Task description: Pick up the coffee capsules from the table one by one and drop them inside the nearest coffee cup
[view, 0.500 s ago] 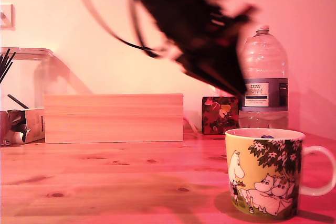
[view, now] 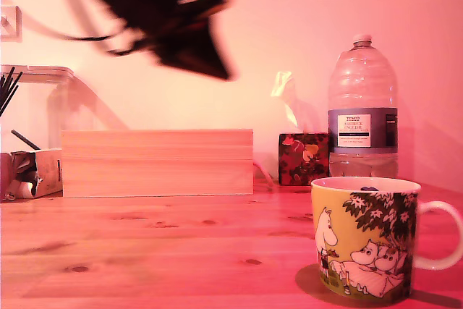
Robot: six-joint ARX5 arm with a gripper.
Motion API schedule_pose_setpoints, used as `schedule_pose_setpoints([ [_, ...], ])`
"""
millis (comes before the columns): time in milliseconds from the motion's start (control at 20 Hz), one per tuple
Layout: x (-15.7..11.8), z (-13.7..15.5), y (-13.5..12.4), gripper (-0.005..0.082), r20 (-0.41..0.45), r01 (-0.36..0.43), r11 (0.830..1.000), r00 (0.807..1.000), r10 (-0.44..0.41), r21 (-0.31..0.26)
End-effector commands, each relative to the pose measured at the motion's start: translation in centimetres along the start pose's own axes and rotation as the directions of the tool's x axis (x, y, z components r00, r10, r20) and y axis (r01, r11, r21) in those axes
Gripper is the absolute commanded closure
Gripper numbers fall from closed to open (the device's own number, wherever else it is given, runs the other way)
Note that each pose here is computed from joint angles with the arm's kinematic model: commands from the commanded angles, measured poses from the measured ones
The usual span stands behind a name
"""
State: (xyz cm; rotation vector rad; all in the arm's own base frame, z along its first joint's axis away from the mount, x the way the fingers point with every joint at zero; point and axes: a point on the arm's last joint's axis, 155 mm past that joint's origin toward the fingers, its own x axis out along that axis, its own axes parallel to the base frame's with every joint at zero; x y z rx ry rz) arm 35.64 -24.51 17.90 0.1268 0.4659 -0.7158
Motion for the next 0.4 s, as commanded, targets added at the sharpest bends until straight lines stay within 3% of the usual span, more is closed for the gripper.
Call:
schedule_pose_setpoints([
  [0, -0.9, -0.9, 1.3, 0.0788, 0.005, -0.033, 0.999, 0.999, 0.033, -0.042],
  [200, -3.0, -1.8, 5.2, 0.0788, 0.014, -0.126, 0.986, 0.992, 0.128, -0.108],
  [350, -4.1, -1.7, 6.6, 0.0788, 0.027, -0.162, 0.978, 0.986, 0.167, -0.134],
])
